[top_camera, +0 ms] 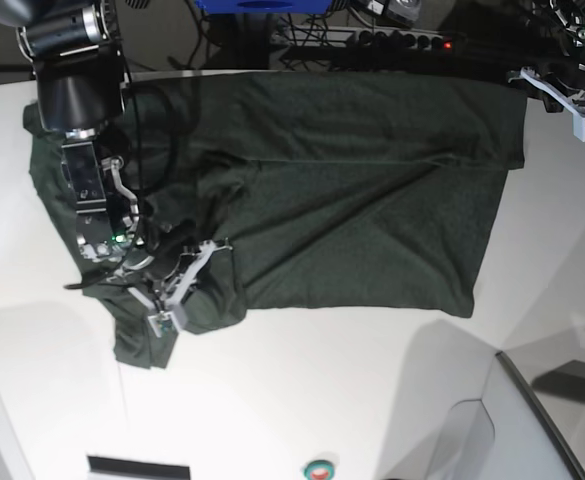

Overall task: Layout the t-shirt on the table in an organized manner, then fold the t-shirt properly
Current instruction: 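Grasp the bunched hem fabric with the right gripper and pull it outward, then release the fabric and move the right gripper to the shirt's side edge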

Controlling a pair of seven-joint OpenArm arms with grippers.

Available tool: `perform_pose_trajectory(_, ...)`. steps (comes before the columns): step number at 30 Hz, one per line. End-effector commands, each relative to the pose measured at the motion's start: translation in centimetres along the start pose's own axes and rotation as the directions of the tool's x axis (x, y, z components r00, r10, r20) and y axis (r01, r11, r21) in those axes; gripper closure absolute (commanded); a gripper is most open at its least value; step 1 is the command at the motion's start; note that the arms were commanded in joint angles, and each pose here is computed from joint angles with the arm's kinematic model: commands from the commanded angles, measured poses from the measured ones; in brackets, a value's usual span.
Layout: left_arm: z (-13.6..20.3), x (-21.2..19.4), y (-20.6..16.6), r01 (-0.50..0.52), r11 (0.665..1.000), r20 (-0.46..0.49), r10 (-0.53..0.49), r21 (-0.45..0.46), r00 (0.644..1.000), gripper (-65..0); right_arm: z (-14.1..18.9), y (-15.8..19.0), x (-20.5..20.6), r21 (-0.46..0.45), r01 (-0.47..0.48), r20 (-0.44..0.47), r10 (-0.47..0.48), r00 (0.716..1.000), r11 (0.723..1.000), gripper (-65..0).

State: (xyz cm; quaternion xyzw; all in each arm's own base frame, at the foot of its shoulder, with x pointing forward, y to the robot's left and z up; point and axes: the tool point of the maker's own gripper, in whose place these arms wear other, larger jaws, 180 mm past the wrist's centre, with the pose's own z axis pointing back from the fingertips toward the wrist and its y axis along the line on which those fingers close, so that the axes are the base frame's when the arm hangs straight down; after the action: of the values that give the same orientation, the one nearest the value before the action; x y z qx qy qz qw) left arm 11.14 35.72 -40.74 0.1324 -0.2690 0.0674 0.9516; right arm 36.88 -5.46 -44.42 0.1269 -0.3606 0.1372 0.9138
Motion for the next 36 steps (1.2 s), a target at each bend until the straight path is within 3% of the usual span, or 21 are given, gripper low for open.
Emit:
perform_pose_trajectory(1, 0.4, 0.9, 0.7, 0.012, 1.000, 0.031, -0.012, 0.018, 0.999, 0.0, 0.4, 1.4, 2.7, 0.040, -0.043, 0.078, 0.040, 0.996, 0.998, -0.3)
perform_pose_trajectory(7, 0.4, 1.0, 0.8, 0.013, 1.000, 0.031, -0.013, 0.018, 0.999, 0.0, 2.3, 7.9, 2.9, 0.169, -0.226, 0.092, 0.213, 0.973, 0.959, -0.3)
perform_pose_trajectory(15, 0.6, 1.7, 2.0, 0.044, 0.998, 0.038, -0.046, 0.040, 0.998, 0.0, 3.0, 17.1, 1.5, 0.332, -0.437, 0.116, 0.423, 0.899, 0.836, -0.6)
perform_pose_trajectory(27, 0.7, 1.4, 2.0, 0.047, 0.998, 0.031, -0.048, 0.040, 0.998, 0.0, 5.0, 28.0, 0.5, 0.487, -0.561, 0.223, 0.525, 0.821, 0.670, -1.1)
perform_pose_trajectory(29, 0.6, 1.5, 2.0, 0.046, 0.998, 0.033, -0.047, 0.040, 0.998, 0.0, 5.3, 28.7, 0.1, 0.498, -0.568, 0.214, 0.542, 0.813, 0.656, -6.3)
perform_pose_trajectory(30, 0.6, 1.5, 2.0, 0.046, 0.998, 0.033, -0.047, 0.040, 0.998, 0.0, 5.3, 28.5, 0.2, 0.496, -0.566, 0.201, 0.547, 0.813, 0.659, -12.0)
perform_pose_trajectory(32, 0.6, 1.5, 2.0, 0.046, 0.998, 0.034, -0.047, 0.040, 0.998, 0.0, 4.9, 26.7, 1.4, 0.461, -0.553, 0.178, 0.538, 0.824, 0.694, -22.2)
perform_pose_trajectory(34, 0.6, 1.7, 2.0, 0.045, 0.998, 0.037, -0.046, 0.040, 0.998, 0.0, 4.2, 21.2, 3.5, 0.368, -0.508, 0.136, 0.496, 0.858, 0.778, -29.6)
perform_pose_trajectory(36, 0.6, 1.7, 2.0, 0.044, 0.998, 0.038, -0.046, 0.040, 0.998, 0.0, 4.0, 14.8, 5.6, 0.253, -0.439, 0.114, 0.424, 0.899, 0.862, -29.4)
